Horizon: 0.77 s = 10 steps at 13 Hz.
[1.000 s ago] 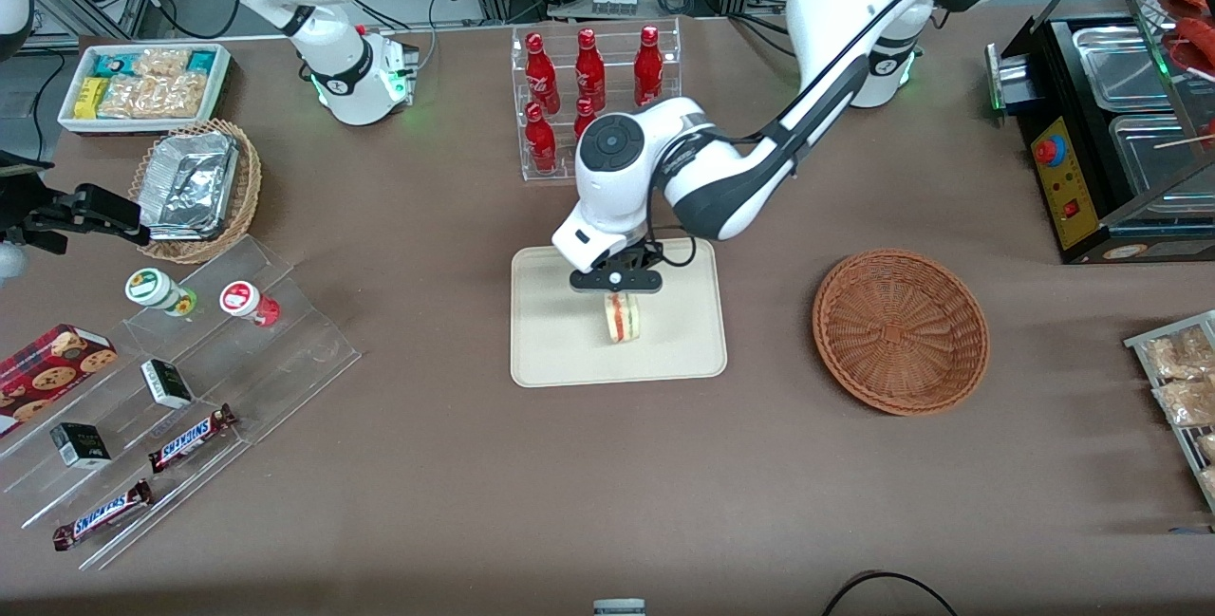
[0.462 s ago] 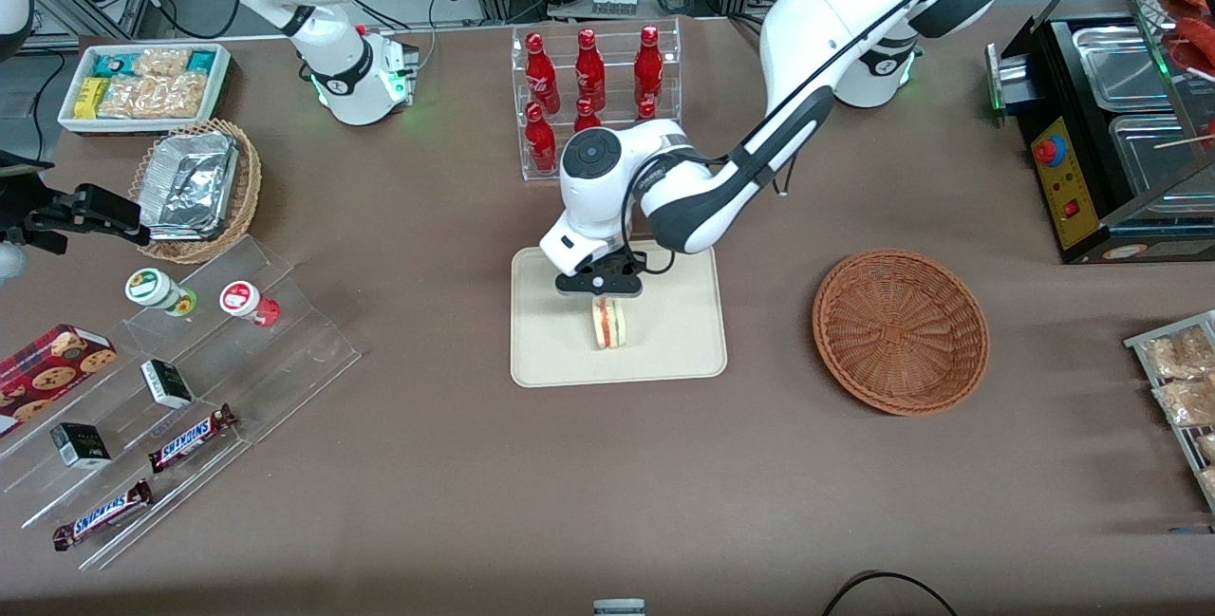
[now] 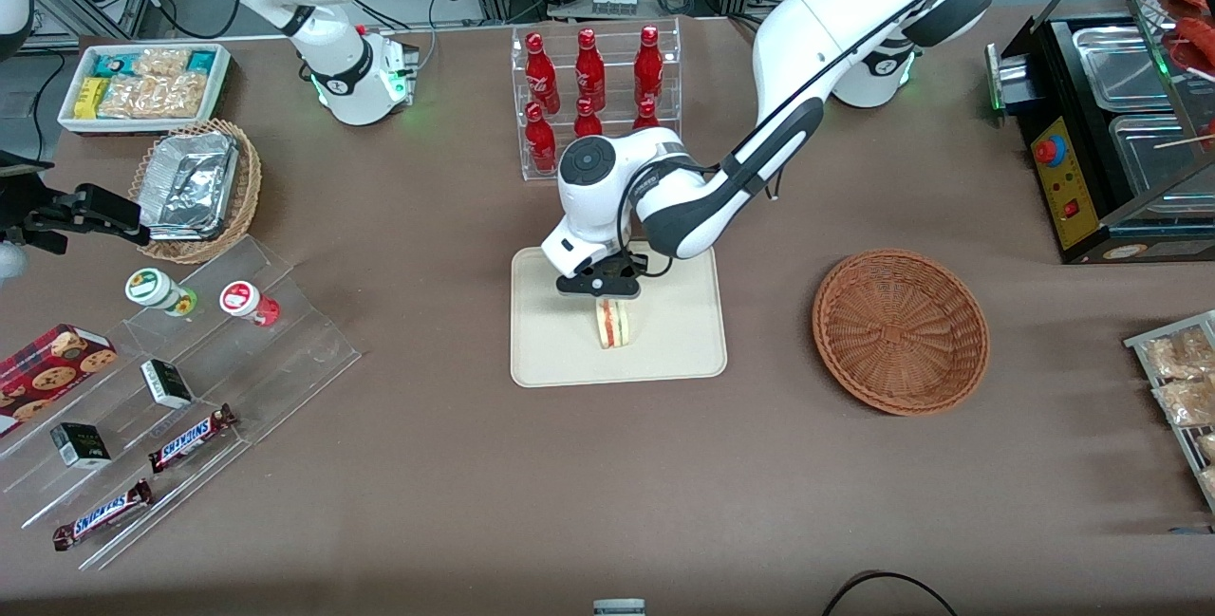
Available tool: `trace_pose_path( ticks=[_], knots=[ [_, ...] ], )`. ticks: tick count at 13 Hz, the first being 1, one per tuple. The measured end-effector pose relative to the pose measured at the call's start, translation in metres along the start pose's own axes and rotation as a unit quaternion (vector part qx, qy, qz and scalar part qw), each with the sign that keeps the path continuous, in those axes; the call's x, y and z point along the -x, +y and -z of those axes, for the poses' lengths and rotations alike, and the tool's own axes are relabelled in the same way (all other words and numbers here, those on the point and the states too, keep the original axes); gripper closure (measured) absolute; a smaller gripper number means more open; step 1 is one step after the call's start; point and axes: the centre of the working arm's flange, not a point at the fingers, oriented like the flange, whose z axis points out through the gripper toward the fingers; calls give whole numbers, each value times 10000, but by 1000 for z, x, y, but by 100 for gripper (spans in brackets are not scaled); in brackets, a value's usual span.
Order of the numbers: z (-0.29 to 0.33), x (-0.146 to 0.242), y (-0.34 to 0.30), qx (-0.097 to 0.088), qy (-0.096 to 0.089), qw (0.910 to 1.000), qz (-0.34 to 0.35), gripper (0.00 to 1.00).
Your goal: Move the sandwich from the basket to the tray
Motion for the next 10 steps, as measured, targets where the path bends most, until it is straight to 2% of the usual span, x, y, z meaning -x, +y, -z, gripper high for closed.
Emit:
trace_pose_path(
  ticks=[3, 5, 8, 10],
  knots=[
    [3, -3, -1, 15, 21, 10000, 37, 50],
    [16, -12, -4, 48, 103, 9998, 144, 32],
    [77, -39, -32, 64, 25, 9974, 721, 1],
    [133, -58, -72, 0, -8, 9932, 1166, 0]
  ],
)
